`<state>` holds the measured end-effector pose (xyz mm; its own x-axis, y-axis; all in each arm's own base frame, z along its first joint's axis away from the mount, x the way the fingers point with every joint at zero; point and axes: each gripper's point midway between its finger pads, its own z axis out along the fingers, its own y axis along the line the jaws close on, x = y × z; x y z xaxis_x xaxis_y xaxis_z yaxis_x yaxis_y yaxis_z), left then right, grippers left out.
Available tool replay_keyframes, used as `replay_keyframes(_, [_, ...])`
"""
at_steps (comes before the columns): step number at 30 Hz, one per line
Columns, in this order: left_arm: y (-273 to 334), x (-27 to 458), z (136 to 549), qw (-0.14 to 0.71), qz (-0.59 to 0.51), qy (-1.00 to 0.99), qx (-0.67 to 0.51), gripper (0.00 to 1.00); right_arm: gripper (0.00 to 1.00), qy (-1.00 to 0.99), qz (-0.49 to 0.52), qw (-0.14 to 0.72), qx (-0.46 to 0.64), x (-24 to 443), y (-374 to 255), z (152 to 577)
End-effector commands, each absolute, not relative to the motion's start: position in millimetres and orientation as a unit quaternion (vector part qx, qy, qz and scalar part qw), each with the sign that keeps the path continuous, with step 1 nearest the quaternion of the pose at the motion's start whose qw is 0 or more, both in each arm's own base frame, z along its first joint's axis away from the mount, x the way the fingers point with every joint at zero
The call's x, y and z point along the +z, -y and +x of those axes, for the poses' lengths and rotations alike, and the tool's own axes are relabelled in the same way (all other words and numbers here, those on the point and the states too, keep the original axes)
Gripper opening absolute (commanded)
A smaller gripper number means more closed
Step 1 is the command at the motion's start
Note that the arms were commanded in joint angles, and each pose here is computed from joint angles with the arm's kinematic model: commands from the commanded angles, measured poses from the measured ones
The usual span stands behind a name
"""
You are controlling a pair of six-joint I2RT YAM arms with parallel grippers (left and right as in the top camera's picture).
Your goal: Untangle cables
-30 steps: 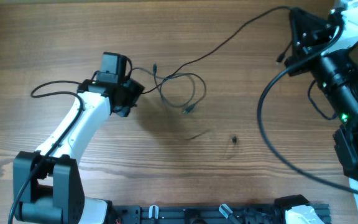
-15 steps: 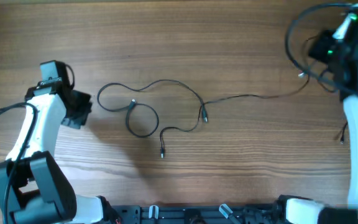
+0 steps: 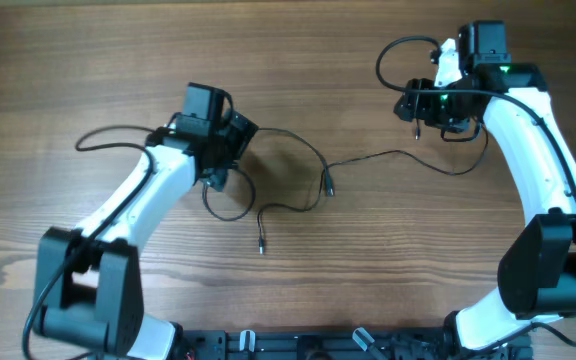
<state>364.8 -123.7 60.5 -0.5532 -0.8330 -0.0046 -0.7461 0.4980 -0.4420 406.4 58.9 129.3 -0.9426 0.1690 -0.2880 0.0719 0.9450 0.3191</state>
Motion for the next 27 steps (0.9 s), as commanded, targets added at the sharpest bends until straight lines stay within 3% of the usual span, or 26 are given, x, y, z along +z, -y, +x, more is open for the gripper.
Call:
replay_keyframes(1, [130.7,18.7,360.5,0.056,-0.571,-0.801,-0.172,1.0,0.7,-0.975,0.04,0.146,0.163,121.5,-70.9,404.7])
replay_keyframes(4, [123.7,-5.4,351.0,0.034,-0.596,-0.791,-0.137,1.0,0.7,-0.975,0.038,0.146,0.163,121.3,-72.6,404.3])
replay_keyframes(9, [113.2,0.9,401.0,0.142,-0.598,-0.77,-0.168,1.0,0.7,-0.975,0.037,0.147,0.163,121.2,-72.6,404.6])
replay_keyframes(13, [122.8,-44.3,401.8,0.111,-0.596,-0.777,-0.167,0.98,0.7,-0.975,0.037,0.146,0.163,121.1,-72.6,404.5])
replay_keyframes(14, [124.1,-53.0,397.7,0.099,-0.596,-0.78,-0.163,0.86,0.7,-0.975,0.037,0.146,0.163,121.1,-72.6,404.5])
replay_keyframes(15, [124.1,-60.2,394.4,0.092,-0.592,-0.785,-0.156,0.61,0.7,-0.975,0.037,0.146,0.163,121.2,-72.7,404.5])
replay_keyframes(18, [122.7,-65.8,392.1,0.096,-0.561,-0.809,-0.146,0.13,0.7,-0.975,0.032,0.147,0.162,121.2,-72.5,404.6])
replay_keyframes(19, [121.8,-65.9,392.3,0.098,-0.547,-0.819,-0.144,0.04,0.72,-0.976,0.025,0.147,0.161,121.0,-72.6,403.9])
replay_keyframes(20, [116.3,-66.3,392.6,0.101,-0.53,-0.83,-0.138,0.04,0.81,-0.976,0.032,0.139,0.164,120.2,-73.3,400.9])
replay_keyframes(21, [101.4,-68.3,390.7,0.097,-0.534,-0.831,-0.126,0.04,0.93,-0.973,0.115,0.1,0.175,108.7,-74.5,387.9])
replay_keyframes(22, [95.9,-69.2,389.1,0.092,-0.54,-0.828,-0.123,0.04,1.0,-0.969,0.16,0.077,0.172,97.9,-73.3,379.0])
replay_keyframes(24, [89.4,-69.5,389.1,0.083,-0.549,-0.822,-0.127,0.04,1.0,-0.94,0.311,0.034,0.137,56.9,-62.7,356.5])
replay_keyframes(27, [88.5,-69.6,389.1,0.083,-0.548,-0.822,-0.126,0.04,1.0,-0.9,0.394,0.05,0.179,15.0,-74.5,356.1])
